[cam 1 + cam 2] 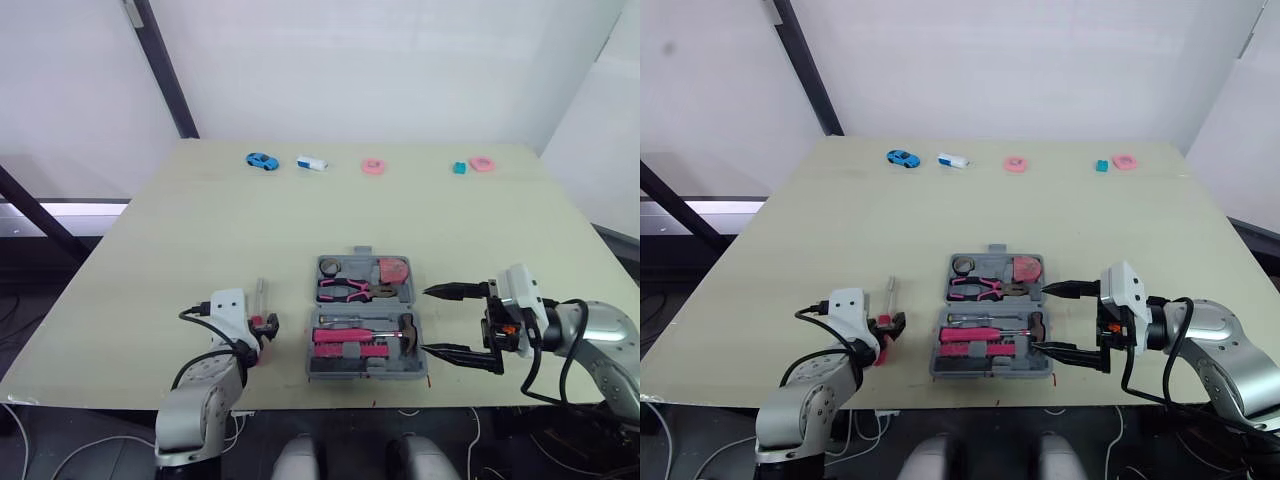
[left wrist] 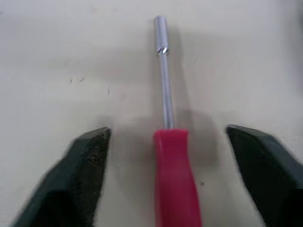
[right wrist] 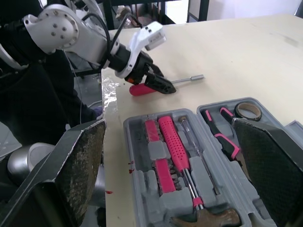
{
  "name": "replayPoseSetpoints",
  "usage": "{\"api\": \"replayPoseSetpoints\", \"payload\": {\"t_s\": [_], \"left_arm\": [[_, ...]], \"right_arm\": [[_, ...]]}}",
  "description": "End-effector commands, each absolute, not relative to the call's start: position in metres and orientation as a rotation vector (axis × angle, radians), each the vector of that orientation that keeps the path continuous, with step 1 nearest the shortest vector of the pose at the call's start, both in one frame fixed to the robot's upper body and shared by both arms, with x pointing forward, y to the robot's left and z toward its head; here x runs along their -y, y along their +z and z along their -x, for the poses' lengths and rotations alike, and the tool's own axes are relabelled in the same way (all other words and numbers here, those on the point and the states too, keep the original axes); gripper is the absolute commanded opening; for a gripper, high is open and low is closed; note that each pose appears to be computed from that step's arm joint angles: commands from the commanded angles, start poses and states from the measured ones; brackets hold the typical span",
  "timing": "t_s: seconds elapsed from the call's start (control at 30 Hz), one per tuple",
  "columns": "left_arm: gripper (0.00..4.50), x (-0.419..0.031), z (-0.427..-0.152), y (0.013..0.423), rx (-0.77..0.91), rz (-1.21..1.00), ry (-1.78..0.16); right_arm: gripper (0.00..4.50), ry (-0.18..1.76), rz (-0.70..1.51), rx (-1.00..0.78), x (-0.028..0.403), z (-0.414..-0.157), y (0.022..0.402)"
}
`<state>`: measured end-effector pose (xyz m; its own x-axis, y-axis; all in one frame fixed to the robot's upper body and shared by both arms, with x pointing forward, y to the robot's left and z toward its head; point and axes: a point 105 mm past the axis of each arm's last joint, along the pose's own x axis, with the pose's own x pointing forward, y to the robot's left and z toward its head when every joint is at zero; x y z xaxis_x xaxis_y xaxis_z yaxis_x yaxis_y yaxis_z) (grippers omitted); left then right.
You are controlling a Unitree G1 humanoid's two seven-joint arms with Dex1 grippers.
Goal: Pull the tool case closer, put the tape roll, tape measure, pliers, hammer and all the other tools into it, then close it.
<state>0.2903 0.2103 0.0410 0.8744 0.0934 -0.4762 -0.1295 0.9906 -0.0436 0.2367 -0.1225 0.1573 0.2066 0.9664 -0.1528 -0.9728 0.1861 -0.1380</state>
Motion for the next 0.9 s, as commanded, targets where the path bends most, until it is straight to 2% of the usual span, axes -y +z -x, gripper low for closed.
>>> {"api": "replayPoseSetpoints", "payload": {"t_s": [0.03, 0.13, 0.17, 0.33, 0.4, 0.57, 0.73, 0.9], "left_arm": [[2.13, -0.210, -0.289, 0.043, -0.483, 0.092, 0.129], [0.74, -0.208, -0.288, 0.044, -0.481, 0.091, 0.117], [0.55, -0.208, -0.288, 0.044, -0.480, 0.091, 0.113], [0.58, -0.210, -0.286, 0.047, -0.465, 0.097, 0.089], [0.58, -0.203, -0.287, 0.061, -0.400, 0.115, -0.003], [0.58, -0.168, -0.277, 0.110, -0.264, 0.055, -0.454], [0.58, -0.140, -0.239, 0.123, -0.382, -0.187, -1.042], [0.58, -0.131, -0.240, 0.124, -0.445, -0.344, -1.271]], "right_arm": [[4.50, 1.370, 0.240, 0.003, 0.124, -0.237, 0.169], [4.50, 1.371, 0.239, 0.000, 0.123, -0.236, 0.169], [4.50, 1.371, 0.238, 0.000, 0.123, -0.236, 0.169], [4.50, 1.368, 0.233, 0.002, 0.120, -0.237, 0.169], [4.50, 1.365, 0.231, 0.003, 0.120, -0.237, 0.169], [4.50, 1.355, 0.231, 0.001, 0.125, -0.236, 0.167], [4.50, 1.328, 0.246, 0.001, 0.132, -0.240, 0.165], [4.50, 1.291, 0.256, -0.012, 0.139, -0.235, 0.162]]}}
